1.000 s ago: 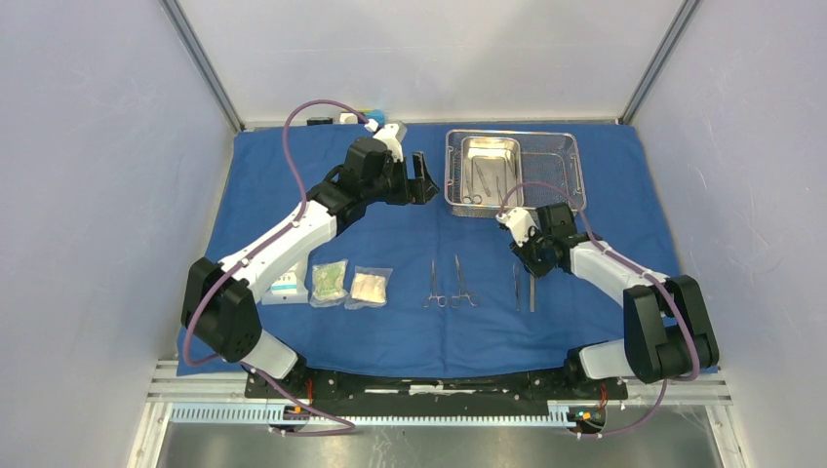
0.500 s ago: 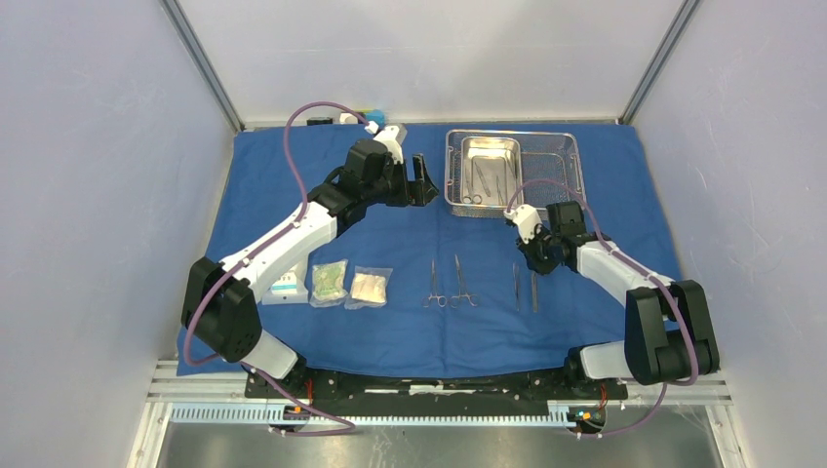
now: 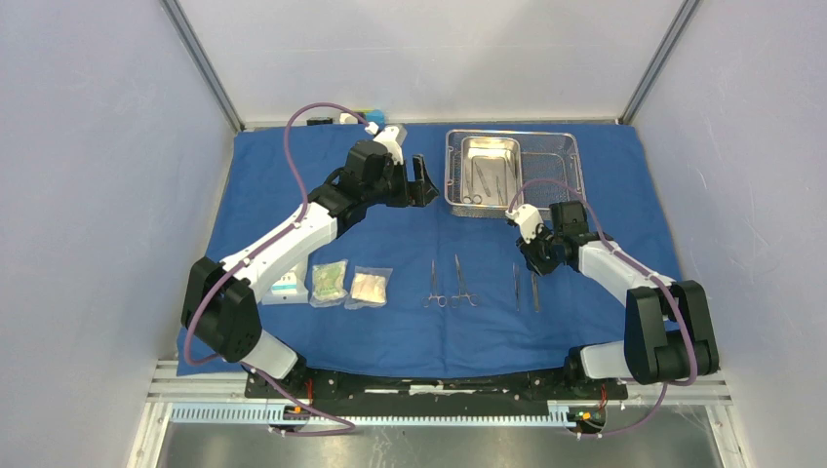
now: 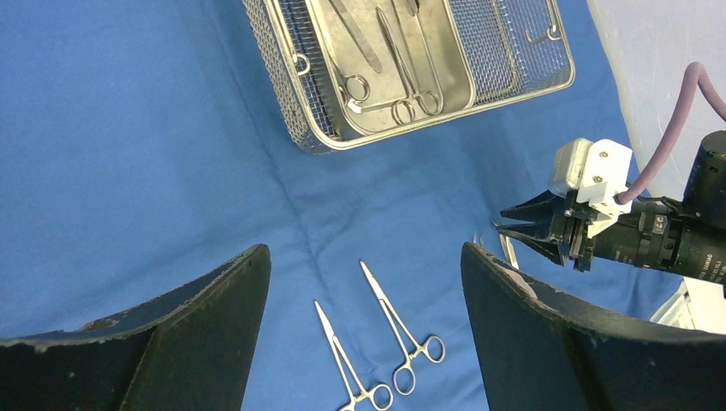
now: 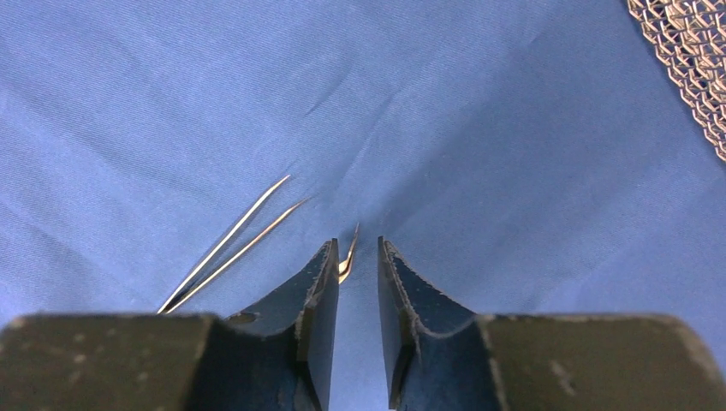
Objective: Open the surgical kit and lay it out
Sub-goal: Pick up the medical item from the surgical kit.
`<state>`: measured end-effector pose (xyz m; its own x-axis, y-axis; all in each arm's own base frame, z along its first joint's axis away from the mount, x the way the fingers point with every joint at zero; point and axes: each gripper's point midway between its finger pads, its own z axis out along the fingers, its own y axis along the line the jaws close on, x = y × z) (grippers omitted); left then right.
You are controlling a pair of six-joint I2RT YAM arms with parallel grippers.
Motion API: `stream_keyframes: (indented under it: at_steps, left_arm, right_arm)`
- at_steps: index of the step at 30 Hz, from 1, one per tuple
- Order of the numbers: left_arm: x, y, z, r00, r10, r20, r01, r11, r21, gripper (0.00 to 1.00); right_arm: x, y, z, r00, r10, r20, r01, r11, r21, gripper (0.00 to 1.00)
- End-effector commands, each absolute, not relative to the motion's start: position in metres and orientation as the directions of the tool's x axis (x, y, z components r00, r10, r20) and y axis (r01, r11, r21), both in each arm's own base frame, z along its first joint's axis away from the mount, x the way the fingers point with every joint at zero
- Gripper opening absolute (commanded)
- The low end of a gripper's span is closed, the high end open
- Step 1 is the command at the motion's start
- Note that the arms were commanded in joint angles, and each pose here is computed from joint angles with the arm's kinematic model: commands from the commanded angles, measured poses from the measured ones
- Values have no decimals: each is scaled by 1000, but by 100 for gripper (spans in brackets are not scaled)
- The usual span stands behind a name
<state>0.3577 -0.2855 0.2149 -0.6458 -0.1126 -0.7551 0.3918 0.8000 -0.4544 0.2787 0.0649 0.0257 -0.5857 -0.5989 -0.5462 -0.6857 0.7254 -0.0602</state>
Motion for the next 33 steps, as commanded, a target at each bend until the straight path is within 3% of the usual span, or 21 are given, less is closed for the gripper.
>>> stream_keyframes:
  at_steps: [1,15,27,33]
  left_arm:
    - [362,-285,235,-593,-130,-795,425,788,-446,88]
    - [362,-285,234,-594,-129,-794,426,787,-447,88]
    - [361,-284,234,-593,-128,-795,426,788,-445,88]
    - [361,-283,233,-588,-122,-800,429,791,-436,88]
  right_arm:
    - [290,62,31,-565,-607,-559,-681,725,-100,31]
    - [284,57,16,-588,-618,-522,-678,729,-99,32]
    - [286,61,30,-562,-615,-552,-685,721,-105,2]
    - [287,64,35,-567,-596,-569,-678,730,-89,0]
